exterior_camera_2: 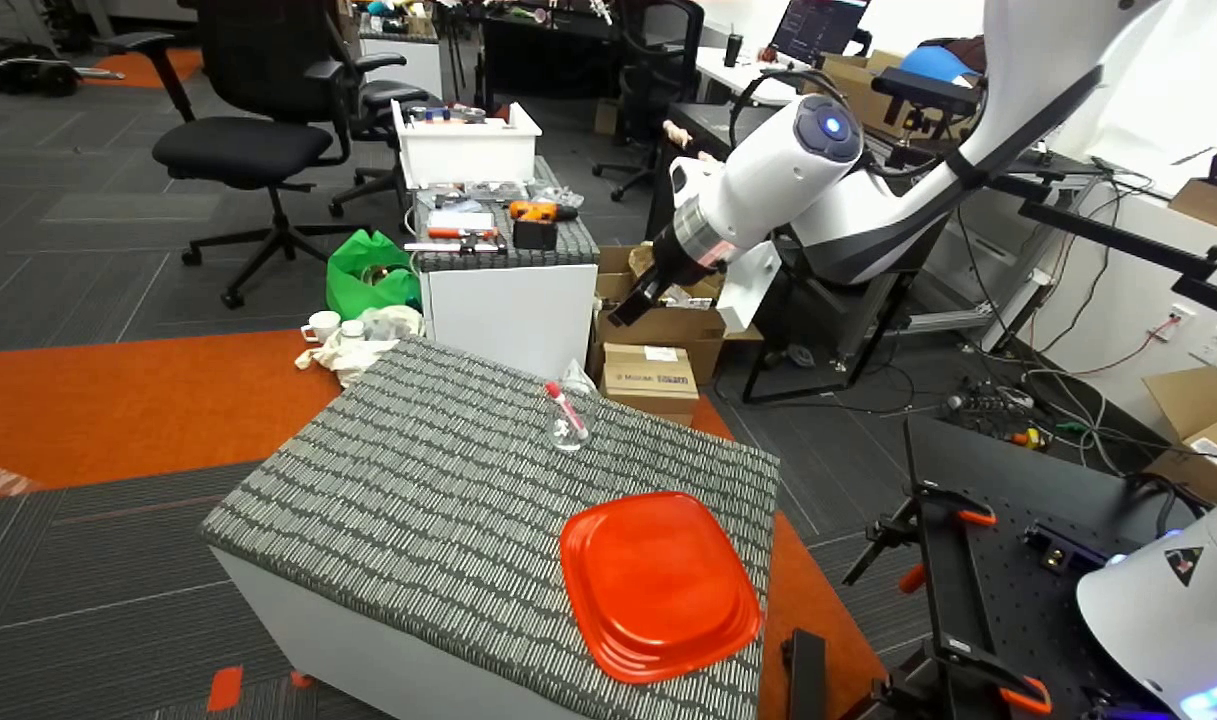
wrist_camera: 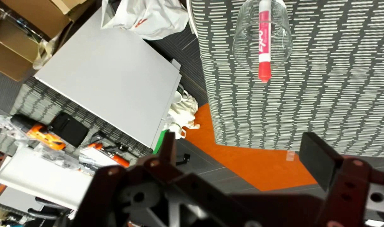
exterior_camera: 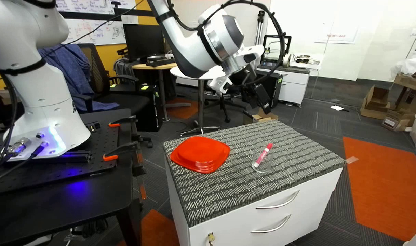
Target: Remove the pen from the cup
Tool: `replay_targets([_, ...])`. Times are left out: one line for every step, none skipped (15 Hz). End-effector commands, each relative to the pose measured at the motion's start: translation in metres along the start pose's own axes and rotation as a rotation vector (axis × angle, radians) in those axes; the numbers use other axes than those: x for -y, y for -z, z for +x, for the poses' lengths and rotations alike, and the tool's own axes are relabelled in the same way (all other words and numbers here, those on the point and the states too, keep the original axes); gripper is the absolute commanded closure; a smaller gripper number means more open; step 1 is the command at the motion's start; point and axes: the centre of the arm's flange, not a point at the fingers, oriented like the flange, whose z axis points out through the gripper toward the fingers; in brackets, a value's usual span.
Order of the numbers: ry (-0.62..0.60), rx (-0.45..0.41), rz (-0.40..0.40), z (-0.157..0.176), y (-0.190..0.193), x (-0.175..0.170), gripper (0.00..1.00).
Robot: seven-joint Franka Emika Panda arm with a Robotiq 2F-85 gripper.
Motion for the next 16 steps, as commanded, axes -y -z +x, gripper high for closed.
replay_targets([0.009,-0.025,0.045,-0.005,-0.036,0.007,0.0])
replay_targets([0.014,-0.02,0.052,-0.006,-0.043,0.008,0.0])
replay_targets([0.017,-0.013,0.06,-0.006,-0.049,0.009,0.0])
replay_targets([0.016,-0.009,0.065,-0.008,-0.055,0.011,0.0])
replay_targets([0.017,-0.002,0.071,-0.009,-0.059,0.012,0.0])
replay_targets([0.022,0.001,0.079,-0.011,-0.063,0.013,0.0])
replay_targets([0.024,-0.001,0.084,-0.013,-0.067,0.015,0.0])
replay_targets([0.031,-0.005,0.095,-0.014,-0.072,0.015,0.0])
replay_targets([0.042,-0.015,0.104,-0.015,-0.076,0.017,0.0])
replay_targets([0.053,-0.025,0.109,-0.015,-0.08,0.018,0.0])
replay_targets([0.061,-0.03,0.115,-0.014,-0.084,0.019,0.0])
replay_targets([0.062,-0.03,0.115,-0.013,-0.089,0.018,0.0])
replay_targets([0.063,-0.029,0.119,-0.011,-0.096,0.018,0.0])
replay_targets([0.062,-0.023,0.123,-0.01,-0.101,0.017,0.0])
replay_targets([0.06,-0.014,0.123,-0.01,-0.109,0.017,0.0])
replay_targets([0.058,-0.009,0.125,-0.011,-0.115,0.018,0.0])
